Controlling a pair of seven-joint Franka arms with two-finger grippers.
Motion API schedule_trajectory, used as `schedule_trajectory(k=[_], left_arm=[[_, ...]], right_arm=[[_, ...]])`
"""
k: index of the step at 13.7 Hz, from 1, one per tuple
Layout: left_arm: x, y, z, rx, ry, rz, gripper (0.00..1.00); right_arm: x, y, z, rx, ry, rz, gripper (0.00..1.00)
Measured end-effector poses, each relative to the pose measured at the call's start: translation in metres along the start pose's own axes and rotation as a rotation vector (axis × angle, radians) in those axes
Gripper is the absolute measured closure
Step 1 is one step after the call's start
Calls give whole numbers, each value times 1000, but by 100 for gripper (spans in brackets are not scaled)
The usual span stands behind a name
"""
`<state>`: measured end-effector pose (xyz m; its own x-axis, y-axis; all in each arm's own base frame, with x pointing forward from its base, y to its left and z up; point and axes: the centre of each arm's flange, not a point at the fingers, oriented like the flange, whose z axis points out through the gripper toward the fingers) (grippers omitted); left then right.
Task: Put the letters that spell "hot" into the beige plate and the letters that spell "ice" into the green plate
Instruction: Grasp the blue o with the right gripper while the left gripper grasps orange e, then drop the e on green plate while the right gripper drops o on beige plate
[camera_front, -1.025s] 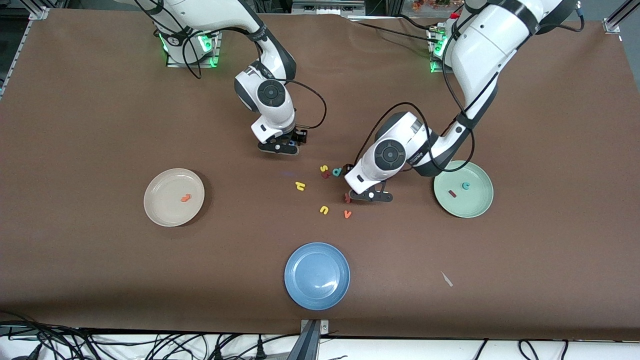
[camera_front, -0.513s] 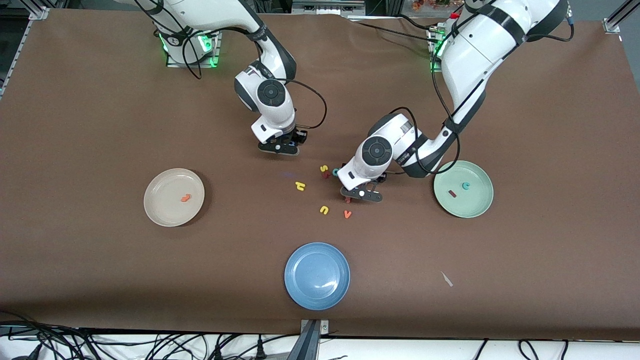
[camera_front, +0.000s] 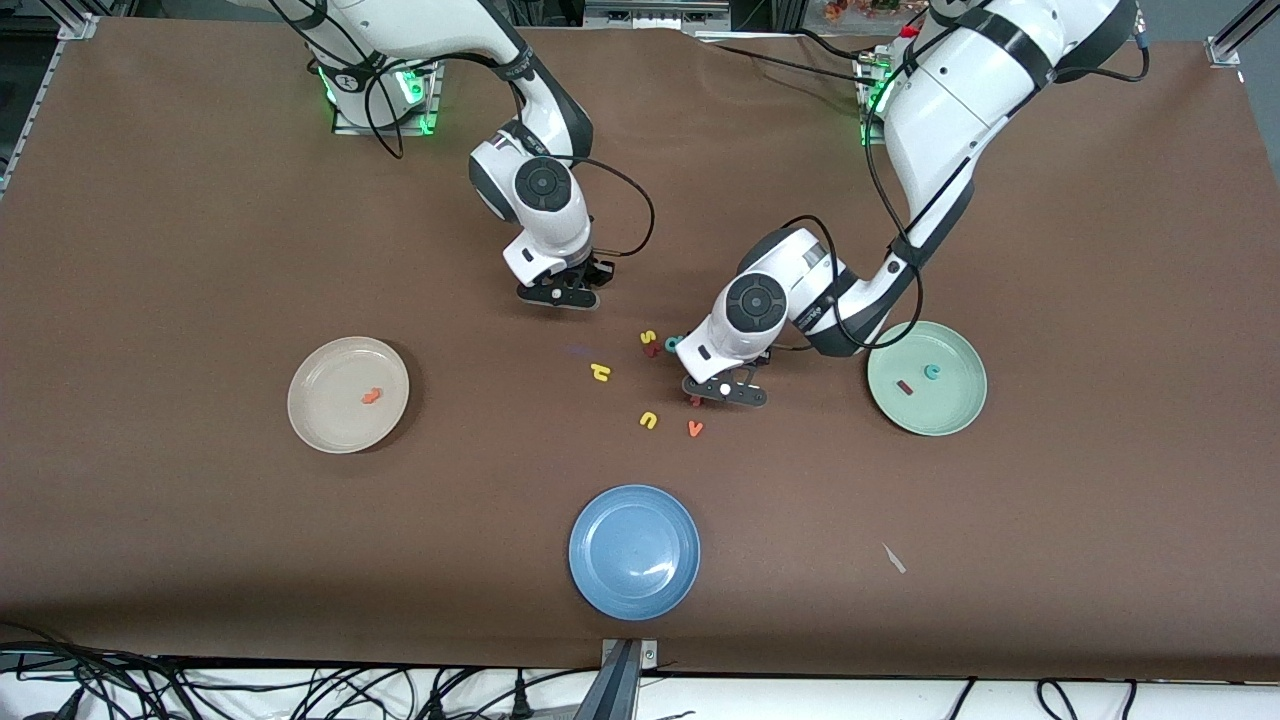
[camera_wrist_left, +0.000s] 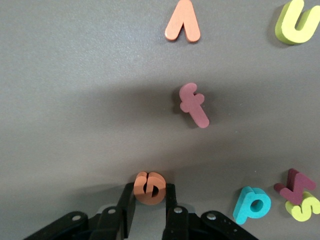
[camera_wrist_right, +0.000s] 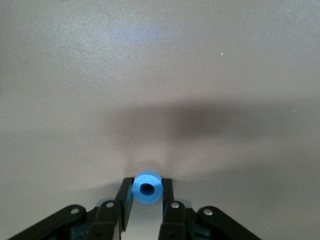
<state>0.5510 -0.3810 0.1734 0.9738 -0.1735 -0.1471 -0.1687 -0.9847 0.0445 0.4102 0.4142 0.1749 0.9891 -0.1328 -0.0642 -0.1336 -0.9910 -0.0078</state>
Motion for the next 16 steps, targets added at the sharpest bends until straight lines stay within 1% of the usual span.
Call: schedule_trajectory(k=[4,6,8,11,14,16], left_arm=[[7,-14,-5,10,-3,-19,74],[19,-43,-29,37,-13,-16,74],[29,-93,-68,73,-30,2,74],[29,-167,-101,114,-96,9,74],[28,-231,-96,104,-143,9,74],[23,-277,-86,86,-174,5,74]], right_arm=[[0,0,0,0,0,0,72],[1,-2,-2,6,3,-1,72],[9,-7,-15,13,-2,6,72],[39,6,-56,12,-21,16,72],[80,51,-86,-1,-29,-19,72],[105,81,-95,-5,-18,-51,72]])
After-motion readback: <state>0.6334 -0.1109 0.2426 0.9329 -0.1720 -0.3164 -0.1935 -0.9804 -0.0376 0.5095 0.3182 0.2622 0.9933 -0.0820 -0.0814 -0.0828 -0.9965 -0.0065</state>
